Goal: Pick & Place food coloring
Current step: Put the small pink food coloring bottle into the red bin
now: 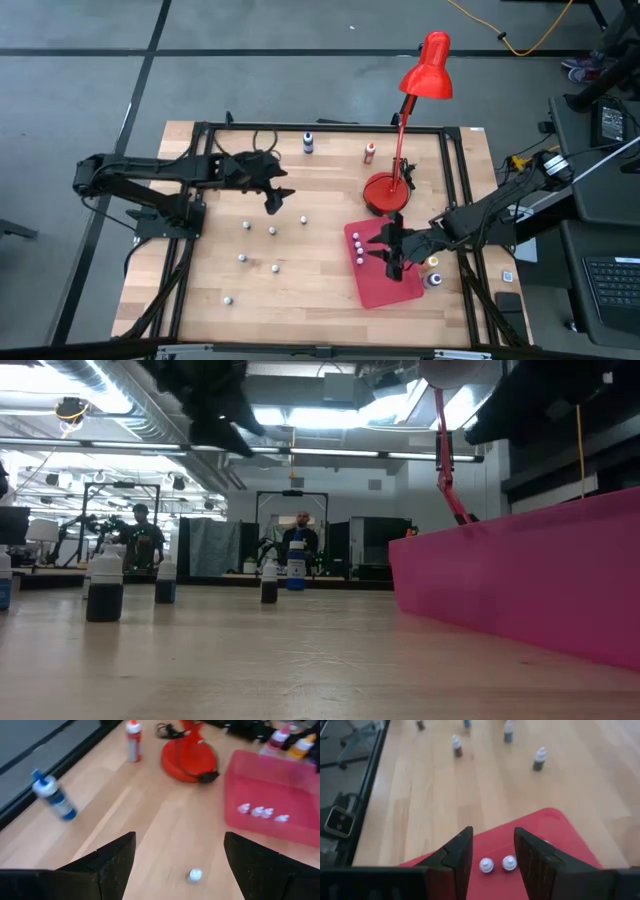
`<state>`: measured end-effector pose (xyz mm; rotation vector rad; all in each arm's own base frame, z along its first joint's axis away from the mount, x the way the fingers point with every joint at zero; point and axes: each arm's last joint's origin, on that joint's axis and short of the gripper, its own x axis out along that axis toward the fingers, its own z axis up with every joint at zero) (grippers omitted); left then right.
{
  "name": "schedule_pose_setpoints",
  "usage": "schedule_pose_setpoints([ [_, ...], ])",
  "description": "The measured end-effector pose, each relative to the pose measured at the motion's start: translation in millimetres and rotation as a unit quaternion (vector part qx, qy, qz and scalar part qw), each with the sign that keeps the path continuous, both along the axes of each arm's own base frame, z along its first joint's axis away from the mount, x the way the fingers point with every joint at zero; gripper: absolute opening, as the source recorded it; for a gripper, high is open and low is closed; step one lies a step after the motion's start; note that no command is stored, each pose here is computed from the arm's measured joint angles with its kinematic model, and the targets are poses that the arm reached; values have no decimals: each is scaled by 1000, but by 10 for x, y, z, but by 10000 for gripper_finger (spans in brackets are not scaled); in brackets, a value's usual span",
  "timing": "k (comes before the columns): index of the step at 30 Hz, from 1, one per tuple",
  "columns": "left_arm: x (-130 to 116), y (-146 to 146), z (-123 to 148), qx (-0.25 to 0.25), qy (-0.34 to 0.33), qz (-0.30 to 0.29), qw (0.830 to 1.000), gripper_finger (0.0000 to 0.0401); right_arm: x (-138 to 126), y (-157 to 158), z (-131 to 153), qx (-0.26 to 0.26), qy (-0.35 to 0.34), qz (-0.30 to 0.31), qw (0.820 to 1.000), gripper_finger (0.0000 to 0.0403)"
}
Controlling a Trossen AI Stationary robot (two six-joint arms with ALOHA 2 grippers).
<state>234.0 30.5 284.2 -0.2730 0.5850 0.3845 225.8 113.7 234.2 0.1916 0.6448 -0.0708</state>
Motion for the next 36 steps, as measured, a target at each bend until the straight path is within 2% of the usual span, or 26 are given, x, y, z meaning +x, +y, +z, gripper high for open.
schedule_pose_setpoints([
  [9, -378, -186, -224, -22, -7, 67, 997, 294, 0, -45, 81, -9, -42, -56, 997, 145],
  [20, -675, -405, -519, -69, -15, 128, 989, 294, -34, -167, 266, 24, -103, -121, 987, 145],
  [30, -902, -595, -764, -89, 30, 179, 979, 294, -81, -266, 356, 40, -111, -124, 985, 145],
  [36, -1044, -718, -873, -79, 54, 175, 980, 294, -89, -268, 341, 39, -102, -121, 987, 145],
])
